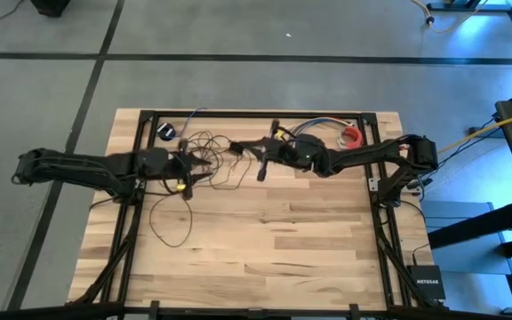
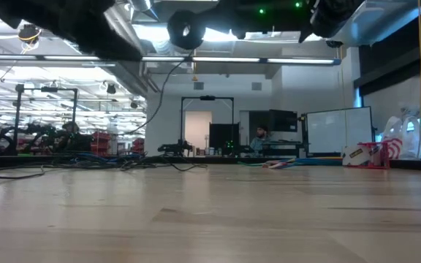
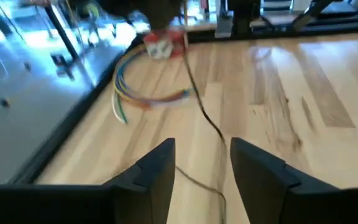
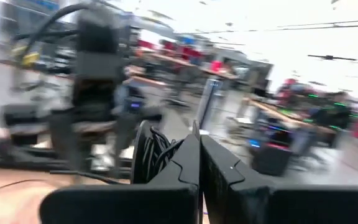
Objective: Coiling cords
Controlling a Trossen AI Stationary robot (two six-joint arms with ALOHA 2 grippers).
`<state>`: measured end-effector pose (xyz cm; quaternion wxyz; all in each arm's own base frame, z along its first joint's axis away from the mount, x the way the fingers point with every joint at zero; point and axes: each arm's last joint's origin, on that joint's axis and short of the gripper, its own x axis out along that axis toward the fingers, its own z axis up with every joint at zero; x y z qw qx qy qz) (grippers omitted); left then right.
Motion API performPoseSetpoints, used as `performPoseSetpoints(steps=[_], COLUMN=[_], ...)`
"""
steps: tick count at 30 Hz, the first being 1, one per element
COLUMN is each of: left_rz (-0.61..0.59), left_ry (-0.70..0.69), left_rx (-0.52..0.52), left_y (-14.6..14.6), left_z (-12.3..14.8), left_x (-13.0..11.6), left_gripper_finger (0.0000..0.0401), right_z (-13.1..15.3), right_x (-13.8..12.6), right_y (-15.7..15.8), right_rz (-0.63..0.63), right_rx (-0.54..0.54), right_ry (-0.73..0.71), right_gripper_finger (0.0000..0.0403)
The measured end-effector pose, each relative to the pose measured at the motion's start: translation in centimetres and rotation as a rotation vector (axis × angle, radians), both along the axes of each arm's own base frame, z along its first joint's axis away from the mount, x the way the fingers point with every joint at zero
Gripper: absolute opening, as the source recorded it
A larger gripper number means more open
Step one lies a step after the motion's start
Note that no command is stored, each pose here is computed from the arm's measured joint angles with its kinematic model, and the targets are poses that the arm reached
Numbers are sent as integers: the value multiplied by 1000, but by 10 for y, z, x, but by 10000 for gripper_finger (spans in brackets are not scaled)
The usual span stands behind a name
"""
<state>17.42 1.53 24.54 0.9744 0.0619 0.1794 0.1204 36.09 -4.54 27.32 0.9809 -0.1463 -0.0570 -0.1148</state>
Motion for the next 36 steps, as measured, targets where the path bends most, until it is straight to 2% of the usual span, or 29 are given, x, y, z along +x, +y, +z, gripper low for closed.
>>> performPoseSetpoints(steps=[4,13,19,26,32,36], left_rz=[10,12,134,130,35,36], left_ry=[-1,-104,-115,-132,-140,-140], left_rx=[-22,-14,8,-30,-87,-94], left_y=[0,2,7,7,4,4], left_z=[-13,-30,-44,-51,-48,-48], left_x=[7,41,60,67,66,66], left_gripper_finger=[146,132,131,131,131,131], right_z=[6,7,4,4,4,4], right_x=[1,2,2,2,2,2], right_y=[-3,-3,-3,-3,-3,-3], right_rz=[-93,-101,-101,-102,-102,-101], right_rx=[-7,-11,-10,-15,-15,-15], right_ry=[-15,0,26,27,29,26], right_gripper_finger=[7,5,8,8,6,7])
